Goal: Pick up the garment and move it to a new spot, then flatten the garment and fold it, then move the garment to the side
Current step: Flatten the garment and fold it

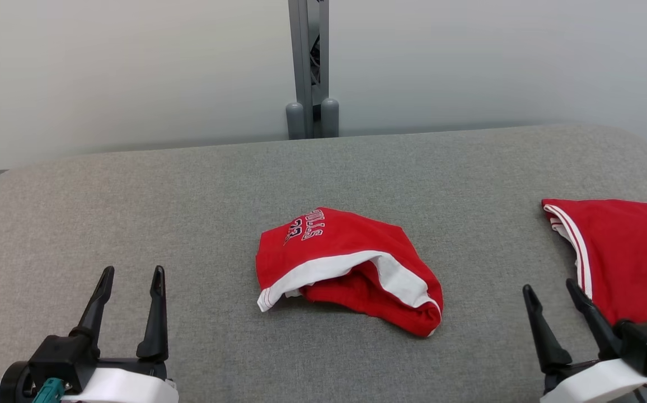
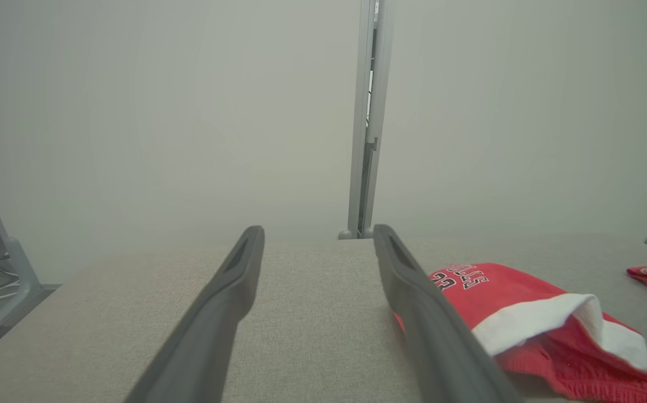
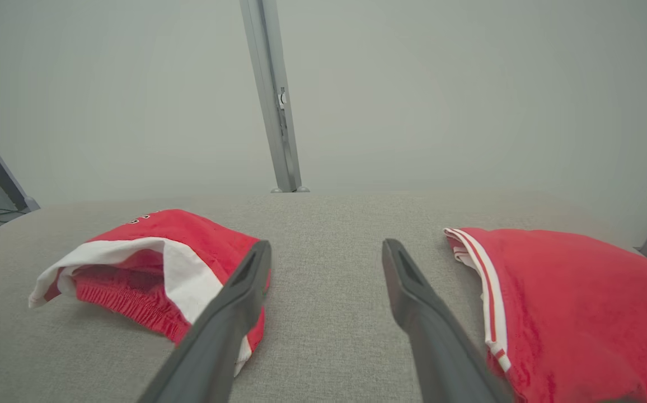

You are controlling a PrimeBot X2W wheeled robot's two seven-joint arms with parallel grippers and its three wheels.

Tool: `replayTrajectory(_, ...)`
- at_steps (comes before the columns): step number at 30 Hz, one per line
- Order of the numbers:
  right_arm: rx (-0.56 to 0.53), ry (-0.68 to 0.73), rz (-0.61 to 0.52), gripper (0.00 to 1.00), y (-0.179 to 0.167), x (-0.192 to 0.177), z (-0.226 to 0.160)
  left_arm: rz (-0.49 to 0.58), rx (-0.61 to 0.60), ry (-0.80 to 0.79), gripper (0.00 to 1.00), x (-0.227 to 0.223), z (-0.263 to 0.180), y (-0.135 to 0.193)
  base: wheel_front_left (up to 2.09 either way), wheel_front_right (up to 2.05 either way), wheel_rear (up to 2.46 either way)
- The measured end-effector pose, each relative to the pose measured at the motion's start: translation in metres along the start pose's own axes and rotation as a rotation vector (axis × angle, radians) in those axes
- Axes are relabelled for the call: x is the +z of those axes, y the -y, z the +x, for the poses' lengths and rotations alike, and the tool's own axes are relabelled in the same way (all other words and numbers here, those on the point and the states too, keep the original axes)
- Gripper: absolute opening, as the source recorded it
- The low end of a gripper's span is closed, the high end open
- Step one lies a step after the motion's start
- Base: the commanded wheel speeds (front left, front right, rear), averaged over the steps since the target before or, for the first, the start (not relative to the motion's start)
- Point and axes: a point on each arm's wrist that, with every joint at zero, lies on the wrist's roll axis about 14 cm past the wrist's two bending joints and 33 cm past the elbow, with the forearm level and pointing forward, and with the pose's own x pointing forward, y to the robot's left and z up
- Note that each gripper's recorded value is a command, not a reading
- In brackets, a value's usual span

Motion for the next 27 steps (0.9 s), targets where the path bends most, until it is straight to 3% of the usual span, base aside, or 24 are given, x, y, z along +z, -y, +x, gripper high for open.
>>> replayTrajectory(7,-0.010,-0.106,-0.037,1.00,0.014,-0.030,0.015,0.006,-0.003,-0.001,1.00,-0.001,0.009,0.000,0.00,0.00,0.00)
replayTrajectory(18,0.140,-0.312,0.060,1.00,-0.041,-0.107,0.047,0.002,0.000,-0.038,1.00,-0.017,0.025,0.000,0.00,0.00,0.00)
replayTrajectory(25,0.209,-0.409,0.138,1.00,-0.076,-0.139,0.047,0.009,0.008,-0.062,1.00,-0.027,0.030,-0.003,0.00,0.00,0.00)
replayTrajectory(26,0.222,-0.416,0.149,0.90,-0.081,-0.141,0.047,0.010,0.008,-0.064,1.00,-0.028,0.030,-0.003,0.00,0.00,0.00)
replayTrajectory(27,0.229,-0.422,0.157,0.40,-0.084,-0.143,0.046,0.009,0.006,-0.065,1.00,-0.029,0.031,-0.003,0.00,0.00,0.00)
